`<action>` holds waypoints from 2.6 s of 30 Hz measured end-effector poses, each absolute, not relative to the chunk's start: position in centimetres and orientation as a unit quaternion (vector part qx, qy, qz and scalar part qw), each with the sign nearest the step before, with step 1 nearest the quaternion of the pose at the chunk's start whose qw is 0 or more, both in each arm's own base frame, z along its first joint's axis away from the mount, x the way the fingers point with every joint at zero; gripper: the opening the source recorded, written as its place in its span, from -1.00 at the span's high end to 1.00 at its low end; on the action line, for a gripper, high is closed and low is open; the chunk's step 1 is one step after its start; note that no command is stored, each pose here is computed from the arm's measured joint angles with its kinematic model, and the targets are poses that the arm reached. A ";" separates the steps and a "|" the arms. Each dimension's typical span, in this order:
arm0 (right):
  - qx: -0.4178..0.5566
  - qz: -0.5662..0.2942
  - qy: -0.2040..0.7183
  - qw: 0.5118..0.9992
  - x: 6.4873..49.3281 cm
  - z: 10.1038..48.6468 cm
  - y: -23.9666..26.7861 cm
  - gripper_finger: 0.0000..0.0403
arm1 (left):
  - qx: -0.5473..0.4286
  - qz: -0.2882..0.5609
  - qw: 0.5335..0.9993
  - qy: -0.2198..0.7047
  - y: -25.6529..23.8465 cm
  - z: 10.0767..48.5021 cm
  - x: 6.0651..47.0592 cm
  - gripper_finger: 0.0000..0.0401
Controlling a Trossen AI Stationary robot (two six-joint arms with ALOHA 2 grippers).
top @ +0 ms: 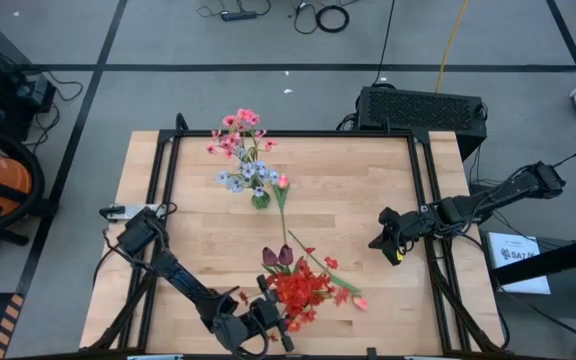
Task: Sort flowers into vase by color
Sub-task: Put the red flowers into the transparent vase, then put the top pink tulip into the green vase
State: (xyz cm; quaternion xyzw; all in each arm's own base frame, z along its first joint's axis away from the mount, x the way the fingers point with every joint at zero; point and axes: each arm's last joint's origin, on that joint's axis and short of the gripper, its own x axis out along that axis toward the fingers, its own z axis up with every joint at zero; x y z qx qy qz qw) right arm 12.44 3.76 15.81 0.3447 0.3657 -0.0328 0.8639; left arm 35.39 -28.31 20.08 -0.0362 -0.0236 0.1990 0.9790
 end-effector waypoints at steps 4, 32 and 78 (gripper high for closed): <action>0.349 -0.035 0.366 0.862 12.4 15.8 3.8 1.00 | -0.039 0.195 0.980 -0.026 -28.4 21.0 35.0 0.25; 0.355 -0.037 0.364 0.860 12.4 15.8 3.8 1.00 | -0.108 0.029 0.975 0.192 -25.2 27.3 30.3 0.22; 0.366 -0.065 0.260 0.891 13.5 17.1 3.5 1.00 | -0.005 0.084 0.921 0.381 -16.8 31.2 20.4 0.22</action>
